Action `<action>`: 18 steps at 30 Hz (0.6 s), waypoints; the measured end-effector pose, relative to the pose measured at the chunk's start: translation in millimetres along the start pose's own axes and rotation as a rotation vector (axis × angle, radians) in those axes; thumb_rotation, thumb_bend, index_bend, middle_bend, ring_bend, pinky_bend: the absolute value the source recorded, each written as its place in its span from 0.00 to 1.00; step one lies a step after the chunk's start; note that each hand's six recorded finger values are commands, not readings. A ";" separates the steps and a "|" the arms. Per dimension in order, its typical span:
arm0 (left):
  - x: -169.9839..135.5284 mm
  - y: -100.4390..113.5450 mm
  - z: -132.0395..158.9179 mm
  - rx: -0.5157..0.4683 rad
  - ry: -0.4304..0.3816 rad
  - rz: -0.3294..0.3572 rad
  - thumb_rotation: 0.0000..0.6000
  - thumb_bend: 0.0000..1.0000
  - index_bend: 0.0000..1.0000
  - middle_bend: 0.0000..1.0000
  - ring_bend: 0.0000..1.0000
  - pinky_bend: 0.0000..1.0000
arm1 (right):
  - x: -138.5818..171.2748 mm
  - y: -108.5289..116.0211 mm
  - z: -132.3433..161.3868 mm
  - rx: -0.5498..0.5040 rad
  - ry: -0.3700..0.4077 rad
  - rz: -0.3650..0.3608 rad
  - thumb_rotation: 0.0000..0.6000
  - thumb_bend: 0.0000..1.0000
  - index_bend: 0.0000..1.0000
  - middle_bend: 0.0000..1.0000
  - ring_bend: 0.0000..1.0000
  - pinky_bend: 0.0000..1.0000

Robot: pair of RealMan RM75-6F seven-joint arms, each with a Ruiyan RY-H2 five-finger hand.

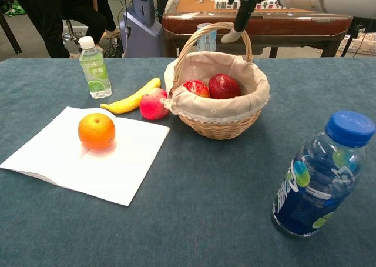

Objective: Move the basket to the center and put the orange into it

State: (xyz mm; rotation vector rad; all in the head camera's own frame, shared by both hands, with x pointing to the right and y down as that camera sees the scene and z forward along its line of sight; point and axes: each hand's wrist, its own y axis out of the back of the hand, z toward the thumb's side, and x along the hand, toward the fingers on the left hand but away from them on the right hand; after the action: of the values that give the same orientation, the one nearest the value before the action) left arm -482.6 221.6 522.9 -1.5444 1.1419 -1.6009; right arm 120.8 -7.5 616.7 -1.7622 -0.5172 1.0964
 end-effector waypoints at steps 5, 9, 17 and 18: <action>17.2 -2.3 11.0 -0.008 -0.050 -0.014 1.00 0.12 0.19 0.22 0.15 0.20 | 43.0 4.5 -33.9 0.006 -0.049 -0.049 1.00 0.20 0.00 0.00 0.00 0.23; 29.3 -6.2 20.3 -0.009 -0.088 -0.029 1.00 0.12 0.19 0.22 0.15 0.20 | 82.1 5.6 -62.3 0.037 -0.100 -0.078 1.00 0.20 0.00 0.00 0.00 0.23; 60.2 -21.0 46.3 -0.016 -0.185 -0.086 1.00 0.12 0.19 0.22 0.15 0.20 | 172.4 -9.2 -110.2 0.060 -0.222 -0.075 1.00 0.21 0.00 0.00 0.00 0.23; 63.9 -23.1 49.4 -0.018 -0.196 -0.094 1.00 0.12 0.19 0.22 0.15 0.20 | 182.0 -11.5 -114.5 0.057 -0.238 -0.073 1.00 0.20 0.00 0.00 0.00 0.23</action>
State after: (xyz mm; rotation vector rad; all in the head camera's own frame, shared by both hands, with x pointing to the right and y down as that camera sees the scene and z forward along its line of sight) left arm -438.4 166.7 568.6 -1.7463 0.9925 -1.4647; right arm 312.1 74.3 561.0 -1.5595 -0.6828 1.2643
